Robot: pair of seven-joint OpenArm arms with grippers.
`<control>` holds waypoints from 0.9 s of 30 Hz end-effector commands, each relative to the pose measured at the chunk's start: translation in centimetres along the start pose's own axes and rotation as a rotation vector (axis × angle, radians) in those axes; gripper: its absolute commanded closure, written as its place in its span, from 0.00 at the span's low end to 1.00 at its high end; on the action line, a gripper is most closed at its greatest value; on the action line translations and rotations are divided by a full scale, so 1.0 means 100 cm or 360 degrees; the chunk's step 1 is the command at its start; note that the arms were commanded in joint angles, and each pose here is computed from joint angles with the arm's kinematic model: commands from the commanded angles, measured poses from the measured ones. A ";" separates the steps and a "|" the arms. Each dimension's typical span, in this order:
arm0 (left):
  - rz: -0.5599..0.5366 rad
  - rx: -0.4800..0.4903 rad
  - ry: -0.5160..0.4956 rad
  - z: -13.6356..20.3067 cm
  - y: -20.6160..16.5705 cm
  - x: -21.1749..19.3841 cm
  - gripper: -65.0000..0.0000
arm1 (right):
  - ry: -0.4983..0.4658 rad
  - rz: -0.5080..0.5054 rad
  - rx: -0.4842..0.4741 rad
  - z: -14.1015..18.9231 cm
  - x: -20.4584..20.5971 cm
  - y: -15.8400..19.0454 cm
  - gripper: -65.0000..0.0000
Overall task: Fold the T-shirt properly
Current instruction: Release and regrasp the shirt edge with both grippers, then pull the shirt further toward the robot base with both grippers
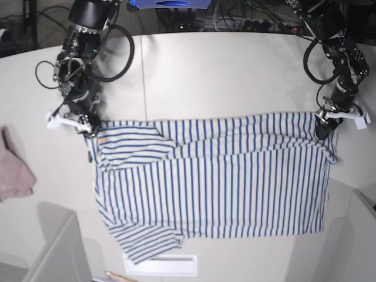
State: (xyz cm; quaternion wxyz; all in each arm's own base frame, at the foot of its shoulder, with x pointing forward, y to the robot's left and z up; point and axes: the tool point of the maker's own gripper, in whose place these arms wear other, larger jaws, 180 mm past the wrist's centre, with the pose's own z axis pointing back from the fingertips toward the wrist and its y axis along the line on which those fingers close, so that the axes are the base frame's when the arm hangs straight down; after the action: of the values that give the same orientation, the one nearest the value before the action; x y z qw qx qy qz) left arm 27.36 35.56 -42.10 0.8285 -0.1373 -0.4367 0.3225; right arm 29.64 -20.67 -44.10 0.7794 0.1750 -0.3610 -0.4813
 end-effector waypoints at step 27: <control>-0.0282 0.0153 -0.0164 0.023 -0.024 0.101 1.00 | -0.0190 0.0005 0.0175 0.025 0.062 0.067 1.00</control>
State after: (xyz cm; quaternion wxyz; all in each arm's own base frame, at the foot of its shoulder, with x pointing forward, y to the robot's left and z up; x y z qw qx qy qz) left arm 29.78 38.71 -35.58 0.8510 -0.0607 -0.4393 0.2813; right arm 32.82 -21.84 -37.52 0.7579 0.1908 -0.4019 -0.4771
